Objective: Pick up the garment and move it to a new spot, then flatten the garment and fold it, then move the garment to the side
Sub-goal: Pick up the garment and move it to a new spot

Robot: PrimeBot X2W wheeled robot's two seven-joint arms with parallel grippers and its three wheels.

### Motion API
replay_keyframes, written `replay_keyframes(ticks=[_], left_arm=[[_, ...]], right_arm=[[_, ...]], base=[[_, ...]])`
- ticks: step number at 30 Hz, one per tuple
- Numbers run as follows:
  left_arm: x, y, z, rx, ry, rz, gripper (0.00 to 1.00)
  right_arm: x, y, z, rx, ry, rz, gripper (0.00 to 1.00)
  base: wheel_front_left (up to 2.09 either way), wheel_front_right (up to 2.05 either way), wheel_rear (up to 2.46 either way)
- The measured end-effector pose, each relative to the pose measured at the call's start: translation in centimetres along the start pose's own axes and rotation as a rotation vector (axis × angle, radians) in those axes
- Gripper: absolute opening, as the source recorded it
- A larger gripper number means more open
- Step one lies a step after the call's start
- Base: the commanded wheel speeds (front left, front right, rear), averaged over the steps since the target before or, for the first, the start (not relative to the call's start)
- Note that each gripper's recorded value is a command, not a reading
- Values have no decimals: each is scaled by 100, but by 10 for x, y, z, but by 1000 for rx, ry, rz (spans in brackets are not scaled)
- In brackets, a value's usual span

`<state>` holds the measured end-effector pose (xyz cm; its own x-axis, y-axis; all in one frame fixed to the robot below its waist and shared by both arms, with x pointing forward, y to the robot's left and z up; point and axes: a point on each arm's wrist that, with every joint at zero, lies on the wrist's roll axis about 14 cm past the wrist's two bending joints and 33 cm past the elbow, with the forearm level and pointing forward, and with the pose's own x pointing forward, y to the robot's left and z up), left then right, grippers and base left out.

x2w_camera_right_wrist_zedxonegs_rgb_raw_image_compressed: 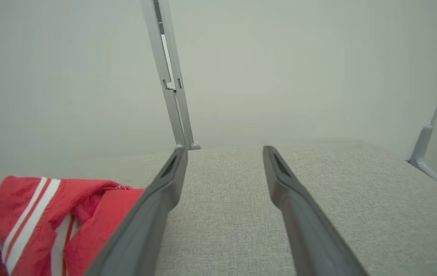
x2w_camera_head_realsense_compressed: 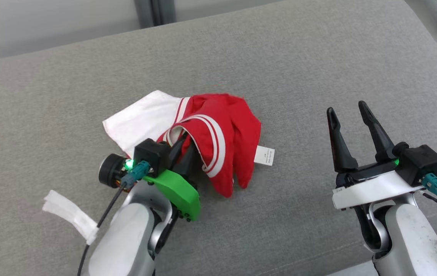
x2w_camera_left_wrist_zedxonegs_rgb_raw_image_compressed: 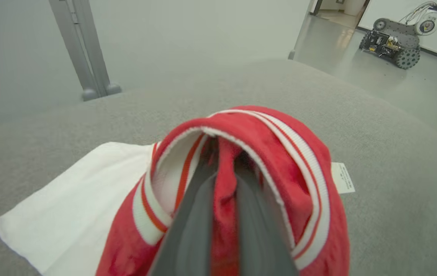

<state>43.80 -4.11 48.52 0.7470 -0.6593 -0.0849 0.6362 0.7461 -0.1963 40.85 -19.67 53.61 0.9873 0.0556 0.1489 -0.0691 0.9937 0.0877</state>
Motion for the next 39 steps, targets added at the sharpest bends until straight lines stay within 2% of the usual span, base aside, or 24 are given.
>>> replay_keyframes(ticks=[5,6,7,8,16,20,32,39], left_arm=[[19,-27,-50,-67,109,-97,0],[21,-29,-54,-76,110,-106,9],[25,-31,-55,-81,98,-116,48],[27,-32,-57,-84,91,-124,100],[27,-15,-30,-82,-50,-34,100],[8,4,-19,-66,-91,54,100],[-100,99,17,18,-192,457,100],[-144,115,28,48,-222,550,100]], right_arm=[[-5,-21,-13,-7,31,-66,100],[-6,-24,-16,-8,40,-76,100],[-7,-28,-20,-11,50,-86,100],[-8,-31,-23,-13,60,-96,100],[-7,-28,-30,-30,81,-75,100],[-6,-20,-30,-27,87,-48,100],[-1,21,-12,2,51,66,100],[-8,37,-3,4,43,111,100]], base=[[0,0,0],[0,0,0],[0,0,0],[0,0,0],[0,0,0],[0,0,0],[0,0,0],[0,0,0]])
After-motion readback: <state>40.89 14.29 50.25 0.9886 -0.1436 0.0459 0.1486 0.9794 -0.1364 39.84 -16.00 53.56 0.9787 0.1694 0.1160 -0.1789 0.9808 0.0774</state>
